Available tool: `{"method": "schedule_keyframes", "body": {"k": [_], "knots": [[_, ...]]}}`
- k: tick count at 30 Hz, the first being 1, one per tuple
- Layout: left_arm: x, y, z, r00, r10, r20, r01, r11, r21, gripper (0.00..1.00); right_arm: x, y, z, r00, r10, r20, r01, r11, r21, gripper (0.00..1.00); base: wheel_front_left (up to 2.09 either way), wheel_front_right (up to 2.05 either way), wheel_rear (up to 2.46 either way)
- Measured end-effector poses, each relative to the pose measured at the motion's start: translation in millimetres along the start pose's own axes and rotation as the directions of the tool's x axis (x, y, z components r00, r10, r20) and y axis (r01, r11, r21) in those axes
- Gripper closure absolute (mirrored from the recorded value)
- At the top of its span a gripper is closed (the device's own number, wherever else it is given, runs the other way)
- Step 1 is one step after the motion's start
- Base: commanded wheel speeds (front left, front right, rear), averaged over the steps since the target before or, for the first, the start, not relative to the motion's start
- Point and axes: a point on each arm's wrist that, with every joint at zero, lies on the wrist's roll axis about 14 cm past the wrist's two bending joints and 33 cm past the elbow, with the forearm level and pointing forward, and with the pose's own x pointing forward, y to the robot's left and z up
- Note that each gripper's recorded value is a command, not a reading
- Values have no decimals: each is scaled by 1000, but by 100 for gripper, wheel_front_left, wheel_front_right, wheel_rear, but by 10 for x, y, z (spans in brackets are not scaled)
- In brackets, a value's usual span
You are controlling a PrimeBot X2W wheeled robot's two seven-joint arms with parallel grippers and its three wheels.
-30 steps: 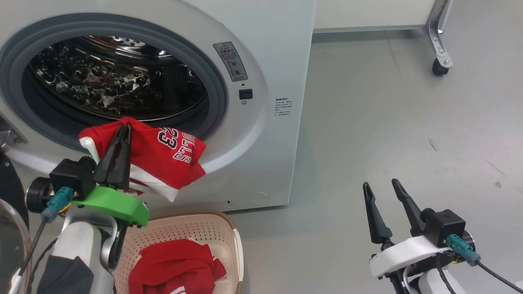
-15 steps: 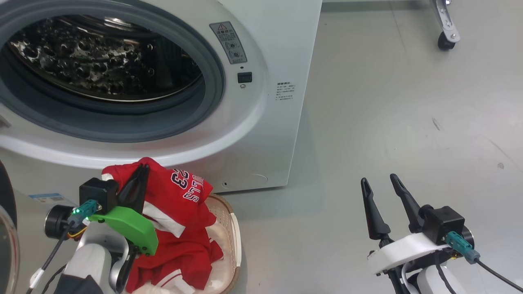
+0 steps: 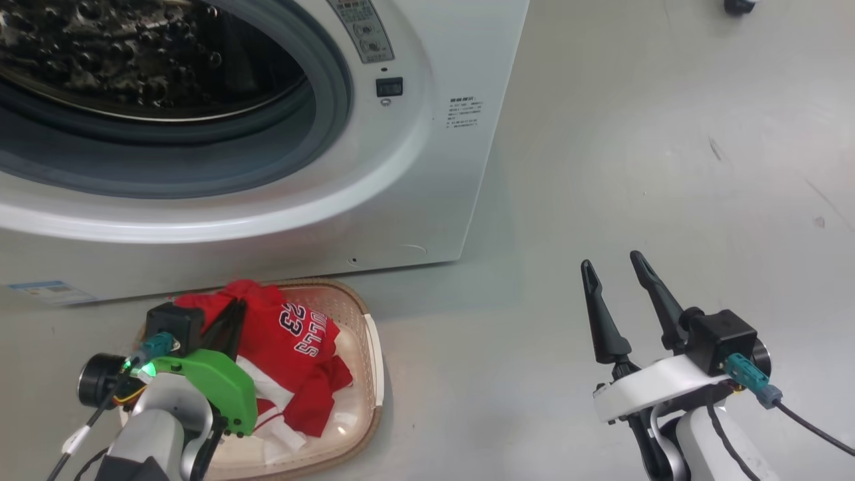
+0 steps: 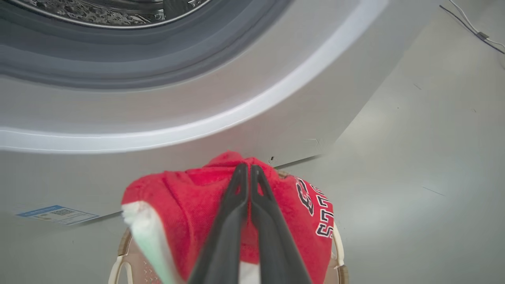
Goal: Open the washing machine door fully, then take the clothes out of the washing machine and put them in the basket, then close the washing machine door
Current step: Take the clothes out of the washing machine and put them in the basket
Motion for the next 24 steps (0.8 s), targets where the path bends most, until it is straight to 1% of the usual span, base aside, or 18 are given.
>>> {"method": "schedule_keyframes", "body": {"k": [5,15,24], "knots": [[80,-25,-273,996,-15,-90,14,1000,-9,100,75,-45,-52,1000,-6,-15,6,1000,-7,0,0,0,0],[348,-99,-528,981,-60,-184,61,998,1,100,167,-182,-201,998,-36,-56,35,999,-14,0,0,0,0],[456,48,-958,947,-45,-317,49,999,6,100,240,-335,-313,994,-72,-83,70,997,-20,0,0,0,0]]}}
